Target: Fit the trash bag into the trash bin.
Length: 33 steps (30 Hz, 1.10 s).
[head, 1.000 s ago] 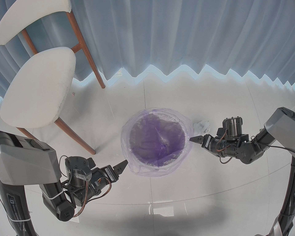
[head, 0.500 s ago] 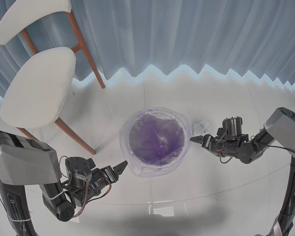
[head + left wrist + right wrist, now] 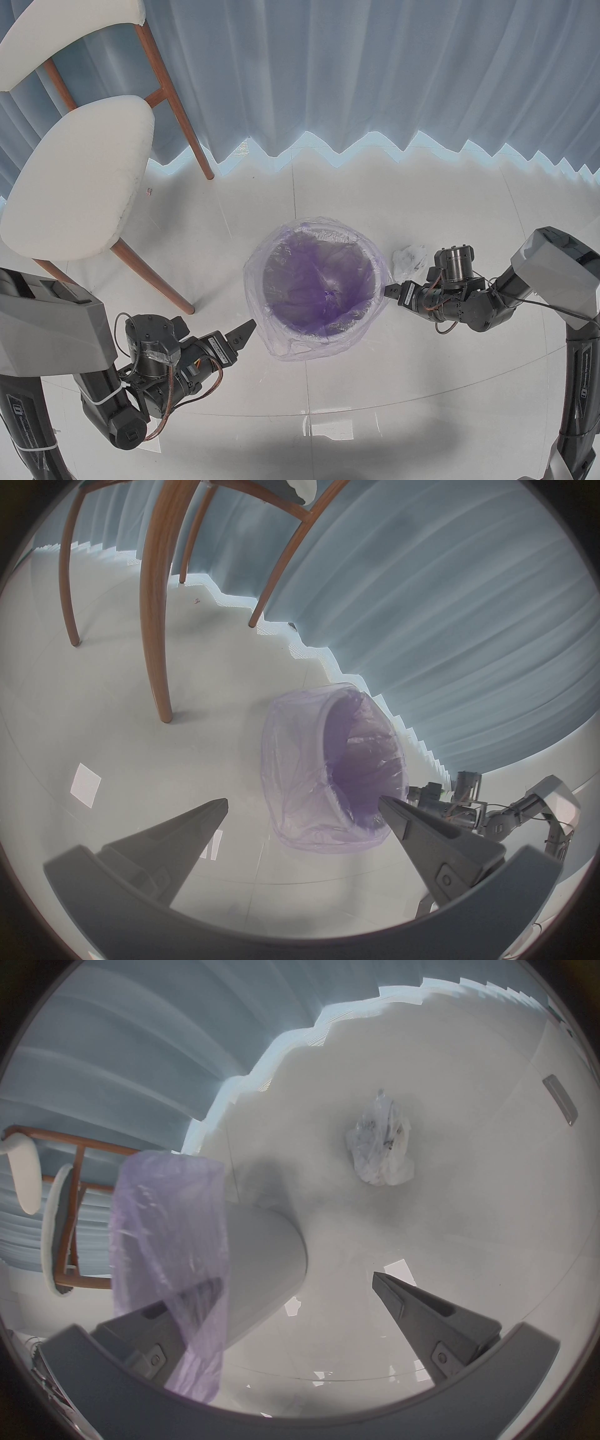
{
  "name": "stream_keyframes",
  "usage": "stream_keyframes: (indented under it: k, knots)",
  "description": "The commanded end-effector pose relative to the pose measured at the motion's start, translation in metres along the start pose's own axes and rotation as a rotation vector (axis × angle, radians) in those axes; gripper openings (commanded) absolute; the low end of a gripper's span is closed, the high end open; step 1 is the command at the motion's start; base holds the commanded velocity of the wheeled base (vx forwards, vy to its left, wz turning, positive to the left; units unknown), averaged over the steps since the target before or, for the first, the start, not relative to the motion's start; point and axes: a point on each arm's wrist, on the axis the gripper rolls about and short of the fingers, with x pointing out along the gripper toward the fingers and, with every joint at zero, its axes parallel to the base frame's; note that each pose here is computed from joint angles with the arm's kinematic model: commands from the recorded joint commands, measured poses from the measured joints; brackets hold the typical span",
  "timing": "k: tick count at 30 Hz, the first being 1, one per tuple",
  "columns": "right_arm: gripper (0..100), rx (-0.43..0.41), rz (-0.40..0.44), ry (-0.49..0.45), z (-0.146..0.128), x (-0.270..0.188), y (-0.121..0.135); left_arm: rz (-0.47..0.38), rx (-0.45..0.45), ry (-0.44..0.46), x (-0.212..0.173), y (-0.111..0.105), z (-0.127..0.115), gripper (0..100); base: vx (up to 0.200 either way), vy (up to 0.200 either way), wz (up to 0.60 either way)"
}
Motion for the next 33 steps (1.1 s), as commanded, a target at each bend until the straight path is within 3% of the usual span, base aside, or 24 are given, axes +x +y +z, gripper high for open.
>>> stream_keyframes:
  k: [1,2,10,22,26,33]
  knots:
    - [100,-0.032,-0.047,0.039,-0.007,0.033,-0.013,0.0,-0.005,-0.023,-0.009,-0.001,0.008,100,0.0,0.0,0.0]
    - [100,-0.072,-0.093,0.041,-0.007,0.05,-0.019,0.016,-0.008,-0.03,-0.013,0.003,0.011,100,0.0,0.0,0.0]
    - [100,-0.145,-0.202,0.031,-0.001,0.097,-0.029,0.019,-0.022,-0.101,-0.029,0.004,0.031,100,0.0,0.0,0.0]
    - [100,-0.165,-0.233,0.04,0.007,0.125,-0.03,0.03,-0.029,-0.162,-0.054,0.008,0.048,100,0.0,0.0,0.0]
    - [100,-0.151,-0.243,0.051,0.007,0.121,-0.031,0.028,-0.027,-0.164,-0.056,0.007,0.048,100,0.0,0.0,0.0]
    - [100,-0.021,-0.277,0.101,0.022,0.026,-0.022,0.013,-0.026,-0.159,-0.077,0.004,0.046,100,0.0,0.0,0.0]
